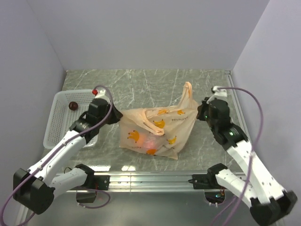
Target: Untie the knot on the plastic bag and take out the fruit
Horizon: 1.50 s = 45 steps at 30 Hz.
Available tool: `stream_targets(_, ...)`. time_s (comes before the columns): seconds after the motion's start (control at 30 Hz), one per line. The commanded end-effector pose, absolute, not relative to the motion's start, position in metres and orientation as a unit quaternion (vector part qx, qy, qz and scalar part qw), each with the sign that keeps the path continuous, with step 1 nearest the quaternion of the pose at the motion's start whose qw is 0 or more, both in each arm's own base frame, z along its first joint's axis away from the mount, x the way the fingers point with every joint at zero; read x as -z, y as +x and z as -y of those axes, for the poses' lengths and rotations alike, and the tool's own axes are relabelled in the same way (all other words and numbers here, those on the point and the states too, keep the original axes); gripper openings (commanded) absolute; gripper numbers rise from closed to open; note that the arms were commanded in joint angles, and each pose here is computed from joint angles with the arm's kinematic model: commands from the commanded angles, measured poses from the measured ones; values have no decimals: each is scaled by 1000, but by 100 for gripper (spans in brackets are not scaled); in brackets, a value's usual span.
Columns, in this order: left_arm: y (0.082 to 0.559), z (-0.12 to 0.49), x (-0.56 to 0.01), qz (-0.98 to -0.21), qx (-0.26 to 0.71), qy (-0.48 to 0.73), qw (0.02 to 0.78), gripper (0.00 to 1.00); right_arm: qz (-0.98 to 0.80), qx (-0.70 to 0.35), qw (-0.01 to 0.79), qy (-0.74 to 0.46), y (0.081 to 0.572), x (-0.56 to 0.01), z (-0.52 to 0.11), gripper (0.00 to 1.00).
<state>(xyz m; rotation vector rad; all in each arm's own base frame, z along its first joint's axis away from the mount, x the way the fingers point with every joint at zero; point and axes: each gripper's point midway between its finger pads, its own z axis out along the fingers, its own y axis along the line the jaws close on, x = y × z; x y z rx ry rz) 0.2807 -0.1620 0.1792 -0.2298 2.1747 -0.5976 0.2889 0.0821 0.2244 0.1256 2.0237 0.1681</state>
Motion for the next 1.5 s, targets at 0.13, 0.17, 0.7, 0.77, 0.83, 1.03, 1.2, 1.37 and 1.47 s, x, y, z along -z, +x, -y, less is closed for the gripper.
stream_targets(0.13, 327, 178, -238, -833, 273, -100, 471, 2, -740, -195, 639, 74, 258, -308, -88, 0)
stream_targets(0.17, 327, 178, -236, -834, 272, -102, 469, 9, -735, -216, 640, 54, 250, -311, -95, 0)
stream_targets(0.7, 236, 266, -238, -790, 417, -157, 421, 99, -778, -289, 555, -59, 224, -223, -155, 0)
stream_targets(0.77, 240, 284, -232, -792, 412, -146, 427, 99, -778, -280, 560, -48, 226, -225, -152, 0)
stream_targets(0.83, 252, 299, -228, -797, 395, -137, 436, 99, -772, -284, 567, -42, 224, -230, -150, 0)
stream_targets(1.03, 278, 335, -230, -790, 400, -135, 446, 95, -753, -252, 607, 23, 226, -248, -121, 0)
stream_targets(1.2, 292, 358, -223, -795, 395, -126, 443, 89, -750, -251, 612, 21, 223, -255, -119, 0)
stream_targets(1.37, 298, 375, -184, -828, 362, -110, 414, 64, -749, -261, 609, 22, 223, -257, -122, 0)
stream_targets(1.47, 298, 369, -172, -844, 331, -103, 408, 17, -748, -241, 618, 31, 228, -259, -115, 0)
